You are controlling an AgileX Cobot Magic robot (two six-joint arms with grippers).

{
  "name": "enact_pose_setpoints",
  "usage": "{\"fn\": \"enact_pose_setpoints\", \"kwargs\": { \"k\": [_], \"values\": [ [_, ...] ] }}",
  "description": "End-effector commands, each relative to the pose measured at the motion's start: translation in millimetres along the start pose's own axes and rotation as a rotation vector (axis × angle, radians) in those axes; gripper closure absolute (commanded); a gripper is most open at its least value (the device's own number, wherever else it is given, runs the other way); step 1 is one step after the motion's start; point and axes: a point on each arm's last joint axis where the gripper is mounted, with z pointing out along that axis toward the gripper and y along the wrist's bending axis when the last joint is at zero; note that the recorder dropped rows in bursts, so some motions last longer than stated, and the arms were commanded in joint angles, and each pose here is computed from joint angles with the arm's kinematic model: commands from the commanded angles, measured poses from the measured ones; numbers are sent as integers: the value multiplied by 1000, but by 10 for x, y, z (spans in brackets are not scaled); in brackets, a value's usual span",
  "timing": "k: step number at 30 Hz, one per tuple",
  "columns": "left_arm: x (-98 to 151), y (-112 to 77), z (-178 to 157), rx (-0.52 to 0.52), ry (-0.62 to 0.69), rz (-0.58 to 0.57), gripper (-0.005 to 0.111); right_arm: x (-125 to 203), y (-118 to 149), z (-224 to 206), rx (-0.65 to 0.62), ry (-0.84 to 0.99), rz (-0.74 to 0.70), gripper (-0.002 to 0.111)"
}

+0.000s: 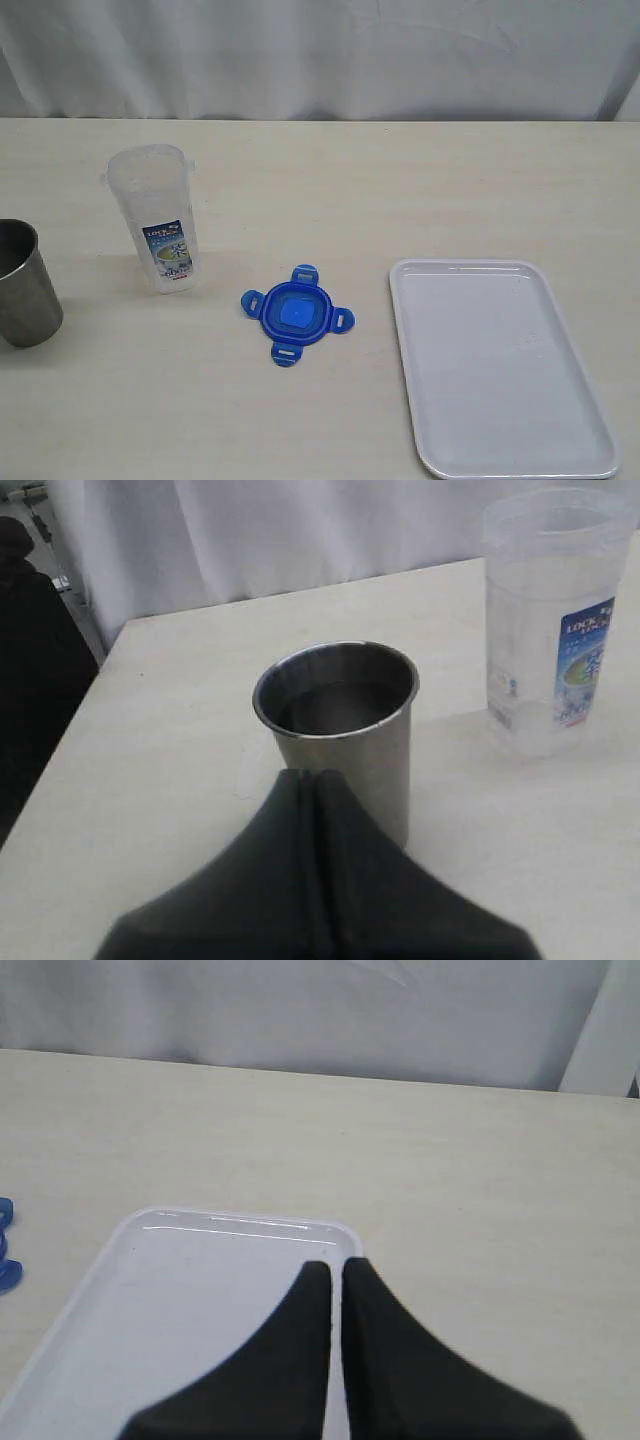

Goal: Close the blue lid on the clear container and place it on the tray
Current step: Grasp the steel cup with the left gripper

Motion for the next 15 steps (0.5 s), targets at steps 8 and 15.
{"fn": "enact_pose_setpoints", "kwargs": {
  "k": [8,15],
  "values": [
    [-477,27,-137,-50,-558,58,107,4,0,-2,0,-2,-6,104],
    [-691,30,-322,113,-870,-326,106,4,0,-2,0,-2,-6,104]
  ]
}}
